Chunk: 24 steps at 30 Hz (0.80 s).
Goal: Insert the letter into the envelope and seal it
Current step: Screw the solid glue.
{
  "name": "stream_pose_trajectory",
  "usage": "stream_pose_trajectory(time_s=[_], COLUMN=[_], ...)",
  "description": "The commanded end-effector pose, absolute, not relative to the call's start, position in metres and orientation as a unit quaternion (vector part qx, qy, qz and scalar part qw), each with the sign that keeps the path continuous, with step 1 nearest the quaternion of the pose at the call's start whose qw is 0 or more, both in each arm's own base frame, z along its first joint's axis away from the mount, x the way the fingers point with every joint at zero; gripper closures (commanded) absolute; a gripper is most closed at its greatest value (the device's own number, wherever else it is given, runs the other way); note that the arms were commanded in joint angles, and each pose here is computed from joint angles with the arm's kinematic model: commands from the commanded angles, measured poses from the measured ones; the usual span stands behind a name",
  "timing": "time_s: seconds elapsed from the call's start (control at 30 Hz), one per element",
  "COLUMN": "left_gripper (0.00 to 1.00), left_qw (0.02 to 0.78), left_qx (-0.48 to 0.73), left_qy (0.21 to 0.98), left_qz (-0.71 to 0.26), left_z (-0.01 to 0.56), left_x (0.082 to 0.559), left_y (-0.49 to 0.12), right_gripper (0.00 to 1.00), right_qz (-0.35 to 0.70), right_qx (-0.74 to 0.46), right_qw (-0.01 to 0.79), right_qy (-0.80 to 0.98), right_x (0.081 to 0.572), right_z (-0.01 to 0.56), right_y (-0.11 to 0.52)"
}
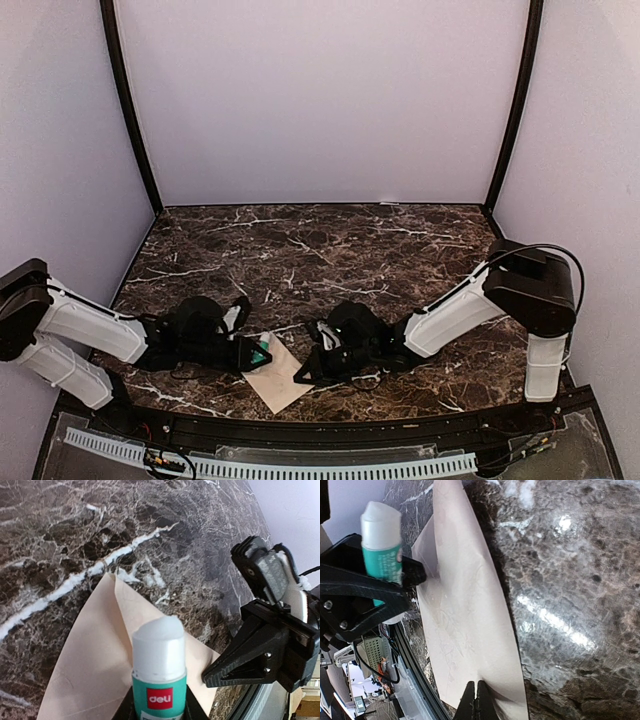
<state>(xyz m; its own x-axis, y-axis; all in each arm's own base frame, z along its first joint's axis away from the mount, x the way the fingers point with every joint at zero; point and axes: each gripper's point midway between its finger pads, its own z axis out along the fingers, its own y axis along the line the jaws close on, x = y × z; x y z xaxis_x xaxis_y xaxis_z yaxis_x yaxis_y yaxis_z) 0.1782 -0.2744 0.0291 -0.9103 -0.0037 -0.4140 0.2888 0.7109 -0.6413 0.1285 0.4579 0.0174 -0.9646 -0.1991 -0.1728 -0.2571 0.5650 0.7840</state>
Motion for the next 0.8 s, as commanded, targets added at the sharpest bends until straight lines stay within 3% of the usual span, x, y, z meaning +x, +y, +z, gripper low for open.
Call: stream_pose_trajectory(time_s=[0.0,0.17,0.3,0.47,0.57,0.77], left_gripper=[1.0,1.0,1.0,1.0,1.0,1.0], left_qw=[0.224,0.287,0.323,0.347,0.356,0.366], left_qx=[0.097,0.135,0.189,0.261,0.286,0.321], left_qy=[0.902,0.87,0.821,0.742,0.709,0.664], left_qz=[-0.355,-0.377,-0.432,-0.51,-0.538,-0.568], left_z=[0.048,0.11,0.163,0.222,0.245,0.28], left_x=[0.181,0.19,0.183,0.161,0.151,0.136], left_y=[-0.265,-0.271,-0.286,-0.311,-0.324,-0.347], right_gripper=[1.0,0.97,0.78,0.45,0.31,0.23], right_qz=[0.445,0.531,0.573,0.628,0.647,0.654], right_qx=[-0.144,-0.204,-0.229,-0.228,-0.223,-0.193], right_qw=[0.038,0.064,0.111,0.194,0.246,0.311], right_qy=[0.883,0.82,0.779,0.718,0.686,0.662], right_x=[0.126,0.119,0.122,0.131,0.133,0.142], right_z=[0.022,0.088,0.14,0.207,0.24,0.277], right_y=[0.451,0.468,0.465,0.445,0.43,0.412])
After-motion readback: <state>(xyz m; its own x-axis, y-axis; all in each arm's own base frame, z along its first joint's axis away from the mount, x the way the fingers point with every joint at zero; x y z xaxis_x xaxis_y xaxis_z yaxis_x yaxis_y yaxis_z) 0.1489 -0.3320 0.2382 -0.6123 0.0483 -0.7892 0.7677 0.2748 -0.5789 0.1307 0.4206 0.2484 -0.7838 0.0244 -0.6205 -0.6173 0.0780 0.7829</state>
